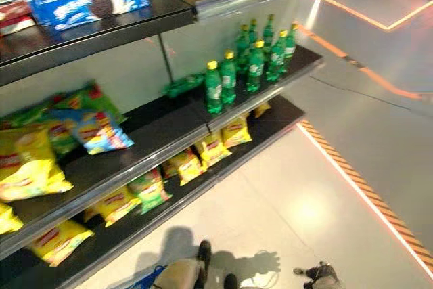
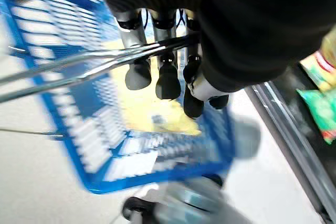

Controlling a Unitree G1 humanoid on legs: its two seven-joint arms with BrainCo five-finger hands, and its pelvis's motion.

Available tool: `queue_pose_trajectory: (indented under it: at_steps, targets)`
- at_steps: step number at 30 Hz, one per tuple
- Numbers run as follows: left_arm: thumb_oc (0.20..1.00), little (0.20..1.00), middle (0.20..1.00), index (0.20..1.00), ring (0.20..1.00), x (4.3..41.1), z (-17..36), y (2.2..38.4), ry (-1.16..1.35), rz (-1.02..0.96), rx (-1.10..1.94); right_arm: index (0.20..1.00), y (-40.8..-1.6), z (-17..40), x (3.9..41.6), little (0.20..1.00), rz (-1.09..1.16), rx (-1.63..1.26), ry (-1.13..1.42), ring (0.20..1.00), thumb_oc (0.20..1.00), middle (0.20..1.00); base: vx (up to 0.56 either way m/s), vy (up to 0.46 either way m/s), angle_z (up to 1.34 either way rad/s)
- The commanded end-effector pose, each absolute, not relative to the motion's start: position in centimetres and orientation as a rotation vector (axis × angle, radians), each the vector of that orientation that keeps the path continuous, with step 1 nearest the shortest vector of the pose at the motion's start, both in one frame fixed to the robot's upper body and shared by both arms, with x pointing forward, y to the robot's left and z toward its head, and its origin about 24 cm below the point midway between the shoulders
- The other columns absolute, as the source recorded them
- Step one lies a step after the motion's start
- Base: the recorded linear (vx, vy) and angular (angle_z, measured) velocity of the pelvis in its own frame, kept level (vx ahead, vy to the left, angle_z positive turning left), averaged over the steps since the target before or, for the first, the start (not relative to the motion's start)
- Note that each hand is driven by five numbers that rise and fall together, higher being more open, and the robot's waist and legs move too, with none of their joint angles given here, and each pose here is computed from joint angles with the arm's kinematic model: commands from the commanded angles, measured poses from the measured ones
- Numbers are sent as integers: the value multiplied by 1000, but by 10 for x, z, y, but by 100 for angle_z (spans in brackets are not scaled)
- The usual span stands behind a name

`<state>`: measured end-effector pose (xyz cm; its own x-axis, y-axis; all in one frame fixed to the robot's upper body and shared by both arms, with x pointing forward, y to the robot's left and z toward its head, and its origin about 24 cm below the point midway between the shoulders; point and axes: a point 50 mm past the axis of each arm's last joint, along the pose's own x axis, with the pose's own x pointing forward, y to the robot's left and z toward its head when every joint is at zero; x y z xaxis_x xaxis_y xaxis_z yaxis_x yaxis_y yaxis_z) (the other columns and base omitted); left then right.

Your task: Pick up the snacks into the basket

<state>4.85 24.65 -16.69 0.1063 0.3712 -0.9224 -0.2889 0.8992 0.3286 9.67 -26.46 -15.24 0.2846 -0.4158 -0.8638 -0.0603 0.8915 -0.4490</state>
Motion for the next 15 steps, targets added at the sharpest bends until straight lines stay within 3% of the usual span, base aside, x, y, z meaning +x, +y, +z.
queue_pose_trajectory:
  at_steps: [1, 2, 4, 8, 15]
  targets:
    - [200, 200, 200, 200, 200, 79, -157, 261, 1279, 436, 173, 1000, -273, -142, 126, 1000, -282, -461, 1199, 1000, 1000, 1000, 258, 44, 34]
    - [200, 200, 200, 200, 200, 79, -157, 261, 1279, 436, 173, 1000, -273, -142, 126, 1000, -282, -461, 1199, 1000, 1000, 1000, 235, 21, 85]
    - [200, 200, 200, 200, 200, 113, -148, 260, 1159, 380, 250, 1000, -273, -139, 132, 1000, -314, -441, 1166, 1000, 1000, 1000, 520, -77, 82]
    - [200, 200, 200, 200, 200, 129, -143, 257, 1103, 353, 272, 1000, -276, -135, 139, 1000, -366, -418, 1122, 1000, 1000, 1000, 373, -259, 104]
    - [200, 200, 200, 200, 200, 98, -151, 263, 1202, 418, 273, 1000, -269, -123, 160, 1000, -293, -483, 971, 1000, 1000, 1000, 187, -403, 168]
